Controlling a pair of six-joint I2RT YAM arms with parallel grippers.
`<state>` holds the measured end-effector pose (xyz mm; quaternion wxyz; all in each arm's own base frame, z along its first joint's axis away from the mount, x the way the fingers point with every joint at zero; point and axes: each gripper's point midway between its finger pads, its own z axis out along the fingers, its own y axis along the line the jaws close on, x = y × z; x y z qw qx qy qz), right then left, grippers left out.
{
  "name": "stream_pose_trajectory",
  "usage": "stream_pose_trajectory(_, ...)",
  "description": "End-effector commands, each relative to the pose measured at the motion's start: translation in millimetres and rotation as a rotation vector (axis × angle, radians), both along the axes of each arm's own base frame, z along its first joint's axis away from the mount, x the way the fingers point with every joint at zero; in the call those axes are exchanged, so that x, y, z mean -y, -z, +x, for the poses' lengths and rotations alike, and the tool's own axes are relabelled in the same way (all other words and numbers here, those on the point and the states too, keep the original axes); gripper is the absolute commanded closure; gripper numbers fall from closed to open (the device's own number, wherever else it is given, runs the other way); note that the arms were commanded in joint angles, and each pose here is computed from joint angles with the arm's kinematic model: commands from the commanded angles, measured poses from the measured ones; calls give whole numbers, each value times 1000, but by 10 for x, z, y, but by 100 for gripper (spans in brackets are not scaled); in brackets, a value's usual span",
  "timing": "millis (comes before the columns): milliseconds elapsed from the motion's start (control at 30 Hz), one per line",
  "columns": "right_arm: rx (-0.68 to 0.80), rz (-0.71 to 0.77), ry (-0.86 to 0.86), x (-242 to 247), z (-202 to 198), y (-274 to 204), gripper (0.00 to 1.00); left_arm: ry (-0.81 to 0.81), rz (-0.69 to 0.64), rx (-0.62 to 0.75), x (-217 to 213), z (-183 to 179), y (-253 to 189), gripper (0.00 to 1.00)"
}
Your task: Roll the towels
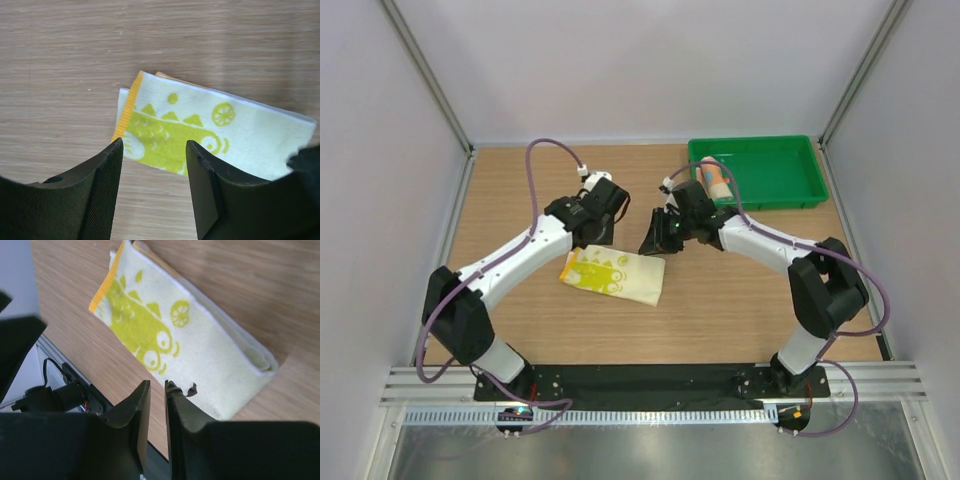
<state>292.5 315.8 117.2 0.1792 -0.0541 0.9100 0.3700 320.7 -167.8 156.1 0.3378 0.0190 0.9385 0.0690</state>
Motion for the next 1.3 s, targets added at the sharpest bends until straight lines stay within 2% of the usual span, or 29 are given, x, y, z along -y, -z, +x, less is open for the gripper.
stream_pose_trajectory(0, -80, -8, 22, 118, 140, 317, 77, -7, 24, 32, -44, -179, -89, 46)
stream_pose_trajectory(267, -202, -45, 74, 402, 12, 970, 82, 48, -22, 30, 185, -475, -86, 47)
stream_pose_trajectory(467, -219, -70, 96, 546, -67, 1088, 83, 131, 4, 40, 475, -575, -34, 48)
stream_pose_trajectory(600, -199, -68, 87, 567, -17, 924, 83, 235, 43, 53, 799, -738, 41, 48)
stream_pose_trajectory(700, -164, -20, 76, 519, 71, 620, 75, 278, 71, 51, 979, -888, 141, 48)
stream_pose_trajectory(733, -150, -9, 79, 535, 117, 515, 68, 302, 72, 46, 1062, -963, 180, 48)
stream_pose_trajectory(833, -132, -22, 101, 626, 247, 313, 58, 337, 75, 39, 1248, -1081, 263, 49)
stream_pose_trajectory(1000, -75, -34, 221, 1011, 411, 13, 56, 380, 93, 30, 1513, -1191, 397, 49)
stream_pose_trajectory(1267, -105, -39, 318, 1556, 249, 11, 56, 415, 81, -20, 1713, -1320, 715, 49)
